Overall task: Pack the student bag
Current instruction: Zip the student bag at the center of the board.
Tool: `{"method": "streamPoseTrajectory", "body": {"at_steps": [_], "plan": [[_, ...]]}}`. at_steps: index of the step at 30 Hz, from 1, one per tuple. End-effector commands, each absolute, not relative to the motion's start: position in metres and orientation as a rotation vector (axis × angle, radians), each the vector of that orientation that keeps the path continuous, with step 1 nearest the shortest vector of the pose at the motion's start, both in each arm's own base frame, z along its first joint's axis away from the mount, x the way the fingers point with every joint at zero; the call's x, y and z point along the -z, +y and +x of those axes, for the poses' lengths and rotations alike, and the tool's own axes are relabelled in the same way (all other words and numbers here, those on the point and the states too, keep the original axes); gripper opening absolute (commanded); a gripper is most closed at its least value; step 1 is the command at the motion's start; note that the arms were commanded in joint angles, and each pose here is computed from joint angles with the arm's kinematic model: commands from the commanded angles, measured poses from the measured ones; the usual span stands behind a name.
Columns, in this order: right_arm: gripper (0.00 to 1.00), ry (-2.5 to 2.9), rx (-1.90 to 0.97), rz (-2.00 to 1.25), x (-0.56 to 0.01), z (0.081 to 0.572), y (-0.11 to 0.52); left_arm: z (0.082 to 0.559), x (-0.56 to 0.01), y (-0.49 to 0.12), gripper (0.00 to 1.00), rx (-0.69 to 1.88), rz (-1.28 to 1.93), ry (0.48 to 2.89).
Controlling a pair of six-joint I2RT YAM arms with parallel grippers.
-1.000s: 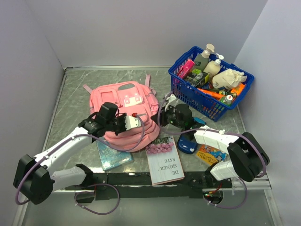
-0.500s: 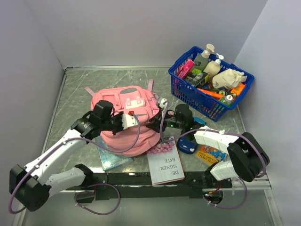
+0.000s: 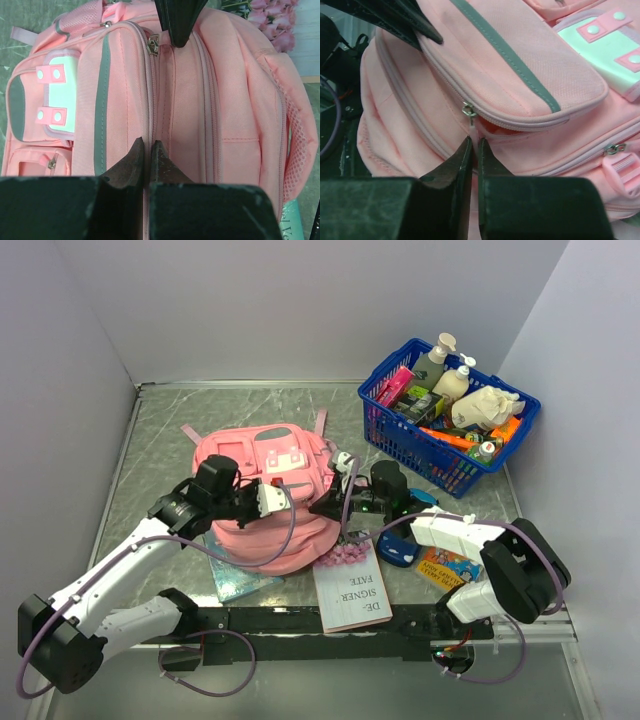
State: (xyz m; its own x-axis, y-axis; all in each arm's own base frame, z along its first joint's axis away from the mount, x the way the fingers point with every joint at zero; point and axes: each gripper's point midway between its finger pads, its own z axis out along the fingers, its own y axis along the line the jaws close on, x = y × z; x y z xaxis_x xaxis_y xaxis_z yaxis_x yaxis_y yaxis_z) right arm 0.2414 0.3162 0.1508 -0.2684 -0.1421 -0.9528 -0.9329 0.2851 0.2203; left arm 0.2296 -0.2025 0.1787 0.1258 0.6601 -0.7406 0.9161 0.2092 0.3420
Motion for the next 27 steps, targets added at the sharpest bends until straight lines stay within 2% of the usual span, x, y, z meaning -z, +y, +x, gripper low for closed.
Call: {"method": "streamPoseTrajectory", "body": {"at_steps": [1,9,18,27], "plan": [[0.0,1.572,-1.077,-1.013,-0.175,0.244,0.323,0.23,-0.21,-0.221,0.01,0.403,1.504,1.425],[0.0,1.663,-0.969,-0.919,-0.166,0.258,0.303,0.226,-0.201,-0.215,0.01,0.385,1.522,1.438],[0.0,1.877,-0.815,-0.691,-0.144,0.295,0.264,0.22,-0.196,-0.211,0.01,0.378,1.537,1.429],[0.0,1.917,-0.854,-0.692,-0.145,0.316,0.282,0.201,-0.198,-0.212,0.01,0.439,1.628,1.368]]}}
